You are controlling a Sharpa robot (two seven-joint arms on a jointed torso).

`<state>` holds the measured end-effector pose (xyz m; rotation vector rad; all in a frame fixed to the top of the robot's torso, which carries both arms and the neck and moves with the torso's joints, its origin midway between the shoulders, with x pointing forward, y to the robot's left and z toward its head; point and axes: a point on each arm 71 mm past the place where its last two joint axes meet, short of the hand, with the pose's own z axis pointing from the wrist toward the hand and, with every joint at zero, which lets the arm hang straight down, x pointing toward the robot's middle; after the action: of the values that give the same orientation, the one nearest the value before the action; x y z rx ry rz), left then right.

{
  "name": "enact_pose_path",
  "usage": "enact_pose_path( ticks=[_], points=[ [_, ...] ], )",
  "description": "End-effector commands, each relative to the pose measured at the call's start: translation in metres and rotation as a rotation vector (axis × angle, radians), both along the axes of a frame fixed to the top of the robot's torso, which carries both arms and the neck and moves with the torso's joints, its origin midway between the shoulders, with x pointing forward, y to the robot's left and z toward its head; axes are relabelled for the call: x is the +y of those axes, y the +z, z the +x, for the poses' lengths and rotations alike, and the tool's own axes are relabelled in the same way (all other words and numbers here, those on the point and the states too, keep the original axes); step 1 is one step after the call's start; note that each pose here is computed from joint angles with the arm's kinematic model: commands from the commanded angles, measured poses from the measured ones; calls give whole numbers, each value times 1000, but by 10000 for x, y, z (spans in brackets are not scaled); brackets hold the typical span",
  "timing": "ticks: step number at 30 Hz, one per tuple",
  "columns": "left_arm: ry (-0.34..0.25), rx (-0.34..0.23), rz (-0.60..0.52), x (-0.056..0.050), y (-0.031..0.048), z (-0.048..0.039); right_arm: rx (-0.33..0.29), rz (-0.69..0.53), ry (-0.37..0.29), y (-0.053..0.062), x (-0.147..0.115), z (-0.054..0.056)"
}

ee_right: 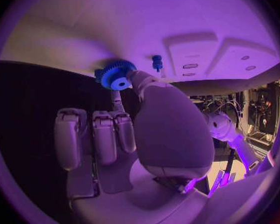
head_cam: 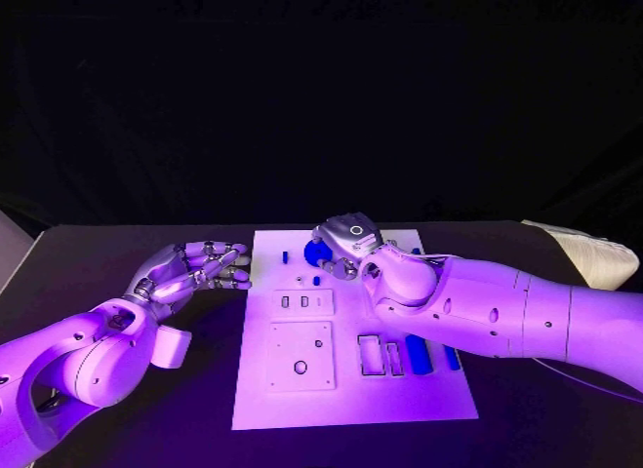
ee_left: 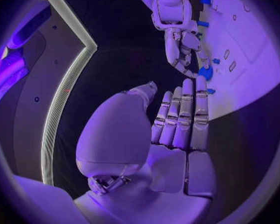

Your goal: Assemble the parts on the task board

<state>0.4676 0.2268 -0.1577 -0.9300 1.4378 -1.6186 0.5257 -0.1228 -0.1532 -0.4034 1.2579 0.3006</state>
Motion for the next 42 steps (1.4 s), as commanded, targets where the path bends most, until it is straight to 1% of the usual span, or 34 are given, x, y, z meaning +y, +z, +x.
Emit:
enact_pose_path(
  ticks=[1, 13, 22, 28, 31, 42],
  points=[
    [-23, -3, -4, -26, 5, -7, 17, -13, 14, -42, 16, -3],
    [-23, -1, -3, -25, 0, -3, 28, -1, 9, -54, -4, 28],
    [-20, 2, -1, -22, -5, 1, 80, 15, 14, -82, -39, 39],
    [-17, 4, 0, -18, -8, 3, 96, 20, 14, -90, -66, 39],
    [-16, 5, 1, -17, -10, 3, 101, 19, 11, -94, -84, 40],
    [-14, 7, 2, -10, -14, 4, 149, 19, -19, -126, -191, 59]
  ],
)
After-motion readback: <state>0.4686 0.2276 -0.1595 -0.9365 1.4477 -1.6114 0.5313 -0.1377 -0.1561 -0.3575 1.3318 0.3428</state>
